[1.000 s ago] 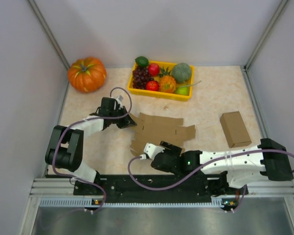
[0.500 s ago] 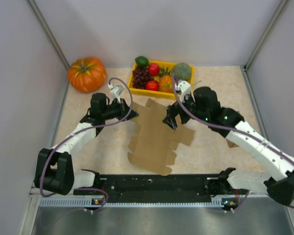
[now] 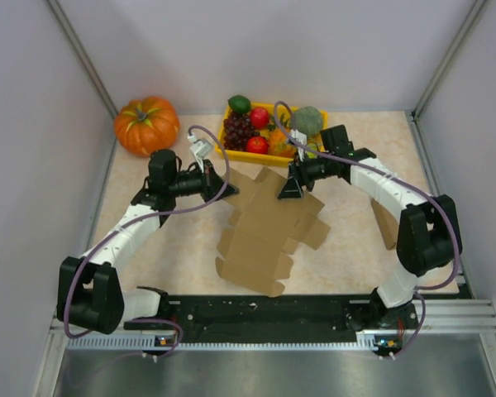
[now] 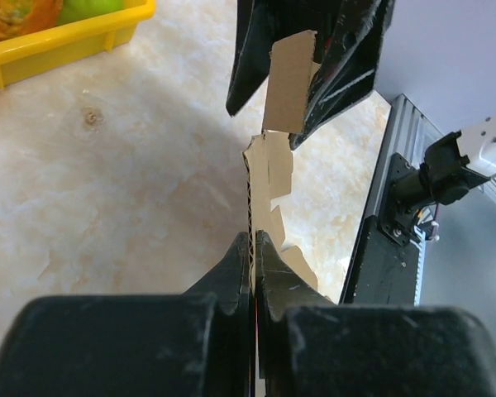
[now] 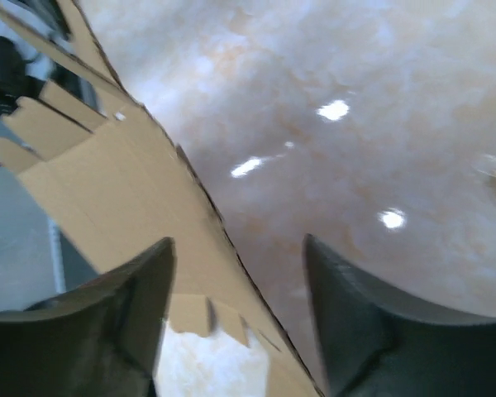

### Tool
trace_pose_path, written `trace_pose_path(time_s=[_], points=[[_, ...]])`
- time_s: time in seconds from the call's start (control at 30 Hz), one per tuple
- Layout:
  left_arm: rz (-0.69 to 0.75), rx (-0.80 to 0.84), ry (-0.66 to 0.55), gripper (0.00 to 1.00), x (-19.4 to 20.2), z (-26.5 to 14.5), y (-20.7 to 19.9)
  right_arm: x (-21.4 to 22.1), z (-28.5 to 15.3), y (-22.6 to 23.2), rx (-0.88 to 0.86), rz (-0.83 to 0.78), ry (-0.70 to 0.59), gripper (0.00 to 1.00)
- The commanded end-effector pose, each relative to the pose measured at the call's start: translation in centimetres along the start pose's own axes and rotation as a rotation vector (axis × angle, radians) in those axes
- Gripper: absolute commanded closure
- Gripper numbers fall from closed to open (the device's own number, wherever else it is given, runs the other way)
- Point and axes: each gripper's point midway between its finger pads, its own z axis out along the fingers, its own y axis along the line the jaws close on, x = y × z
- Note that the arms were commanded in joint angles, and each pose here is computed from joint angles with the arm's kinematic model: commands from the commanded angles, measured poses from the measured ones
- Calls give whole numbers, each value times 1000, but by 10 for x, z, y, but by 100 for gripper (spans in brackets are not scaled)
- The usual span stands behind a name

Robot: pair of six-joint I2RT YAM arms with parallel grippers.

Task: Fold the paper box

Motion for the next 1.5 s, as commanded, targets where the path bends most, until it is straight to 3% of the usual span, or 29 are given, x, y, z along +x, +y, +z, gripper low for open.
trace_pose_path(time_s=[0.0, 0.03, 0.07, 0.13, 0.17, 0.27, 0.3, 0.37, 0.4, 0.53, 0.63, 0.7, 0.73, 0.9, 1.03, 1.2, 1.27, 1.47], points=[[130, 84, -41, 100, -17, -4, -23, -40, -4, 44, -259, -114, -102, 48], [134, 91, -46, 100, -20, -6, -27, -38, -4, 48, -285, -112, -102, 56], [133, 91, -52, 100, -23, -7, -29, -37, -3, 51, -290, -114, -100, 76], [96, 90, -71, 90, -31, -14, -38, -34, -4, 52, -257, -118, -92, 98], [85, 78, -97, 76, -42, -22, -36, -36, -6, 52, -238, -131, -96, 100], [-43, 63, -216, 63, -66, -41, -36, -43, -14, 54, -169, -201, -110, 100], [-47, 102, -278, 53, -83, -46, -47, -46, -18, 58, -173, -226, -116, 100], [-36, 145, -294, 38, -101, -45, -53, -47, -17, 68, -206, -246, -111, 100], [-46, 150, -284, 36, -105, -43, -52, -47, -18, 70, -209, -253, -104, 100], [-42, 175, -248, 39, -125, -21, -44, -45, -13, 80, -229, -270, -84, 100], [-33, 272, -95, 54, -111, 10, -48, -48, -11, 86, -244, -278, -82, 100], [-18, 318, -42, 60, -103, 22, -50, -53, -9, 89, -250, -286, -79, 100], [-17, 355, -17, 69, -96, 28, -52, -54, -9, 89, -253, -287, -77, 100], [-18, 382, 15, 82, -78, 31, -47, -60, -12, 97, -271, -303, -91, 100], [-1, 430, 52, 83, -63, 35, -59, -61, -11, 98, -270, -307, -90, 100], [34, 478, 59, 59, -54, 34, -75, -62, -9, 98, -263, -309, -87, 100], [34, 484, 64, 56, -52, 35, -77, -63, -10, 100, -266, -314, -89, 100], [48, 468, 79, 61, -46, 45, -81, -62, -9, 109, -301, -315, -90, 100]])
